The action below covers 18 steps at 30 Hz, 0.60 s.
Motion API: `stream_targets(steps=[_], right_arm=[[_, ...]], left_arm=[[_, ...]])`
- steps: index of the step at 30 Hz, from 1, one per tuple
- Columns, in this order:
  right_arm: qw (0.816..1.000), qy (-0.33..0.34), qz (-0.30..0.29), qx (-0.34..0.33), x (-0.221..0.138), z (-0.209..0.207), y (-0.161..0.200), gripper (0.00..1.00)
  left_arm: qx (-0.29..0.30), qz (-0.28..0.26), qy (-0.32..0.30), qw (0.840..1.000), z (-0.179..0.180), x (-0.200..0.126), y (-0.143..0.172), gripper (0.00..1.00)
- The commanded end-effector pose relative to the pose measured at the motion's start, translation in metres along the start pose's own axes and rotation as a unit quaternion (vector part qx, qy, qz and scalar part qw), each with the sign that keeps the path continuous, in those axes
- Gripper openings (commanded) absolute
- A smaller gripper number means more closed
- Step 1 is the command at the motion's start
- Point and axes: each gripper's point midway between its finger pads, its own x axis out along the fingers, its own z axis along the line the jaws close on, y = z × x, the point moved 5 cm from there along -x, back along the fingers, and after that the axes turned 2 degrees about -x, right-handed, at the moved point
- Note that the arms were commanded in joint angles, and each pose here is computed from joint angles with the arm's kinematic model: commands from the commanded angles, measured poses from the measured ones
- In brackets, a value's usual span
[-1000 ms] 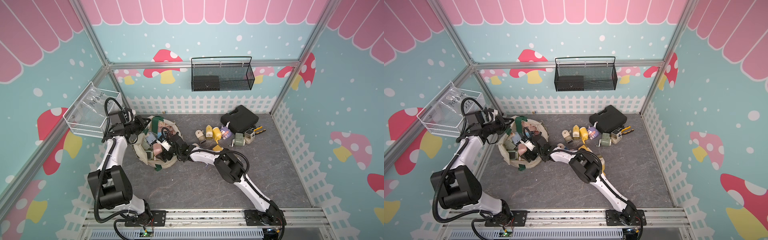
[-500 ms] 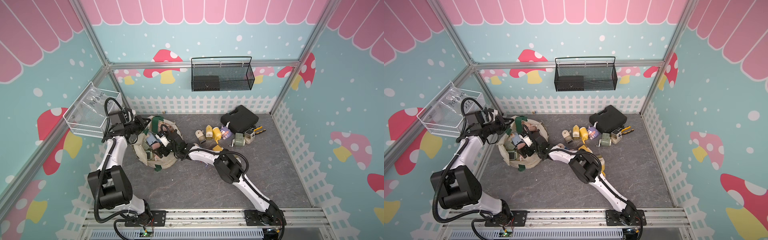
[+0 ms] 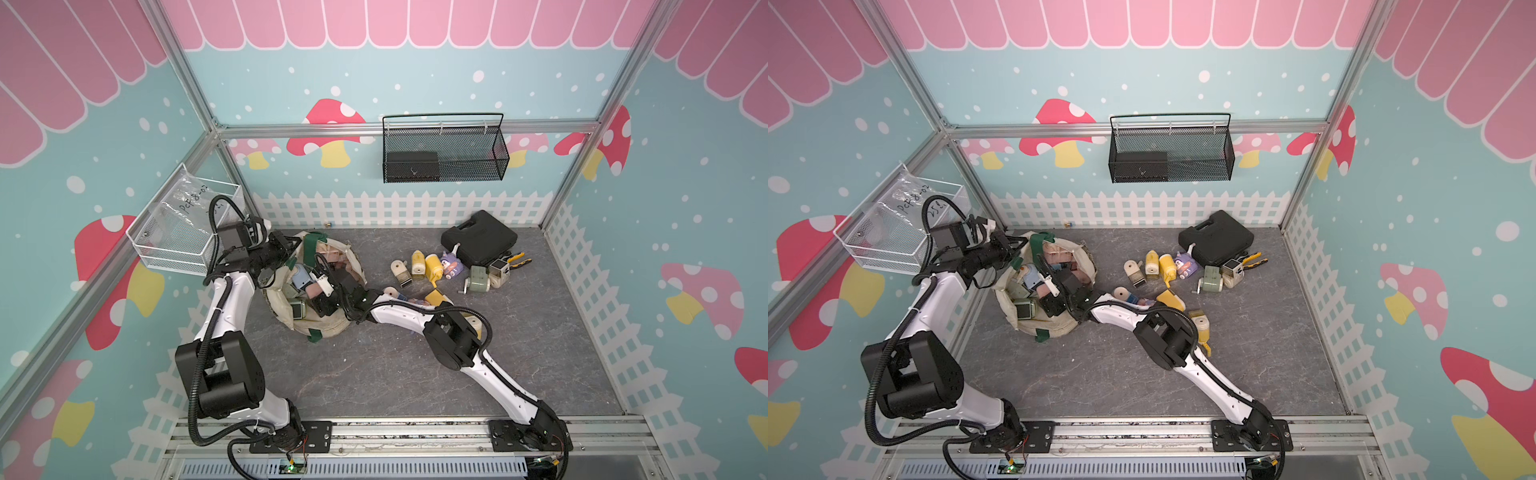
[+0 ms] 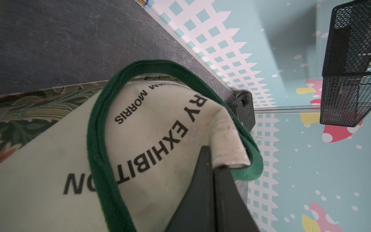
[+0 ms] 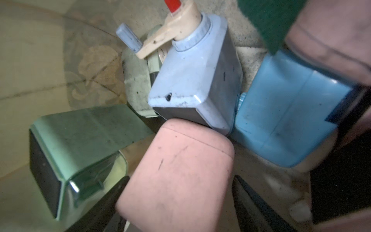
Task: Take out the pencil sharpeners from the tote bags
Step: Pick up the pencil sharpener from the canvas bag.
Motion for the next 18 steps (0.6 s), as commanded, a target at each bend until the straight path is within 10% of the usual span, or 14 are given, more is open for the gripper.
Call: stream_targets(steps=[1,18], right_arm=[[0.999,0.025,0.025,0.003,0.010,-0.012,0.016,0.79],[0.993,-0.078,-0.045,-0.078,-0.021,0.022,-0.030,0.50]], left_arm=[[0.002,-0.002,0.010,1.000,-0.002,-0.001,-0.001,0.00],[0.002,-0.002,0.010,1.000,-0.001,-0.001,-0.002,0.00]])
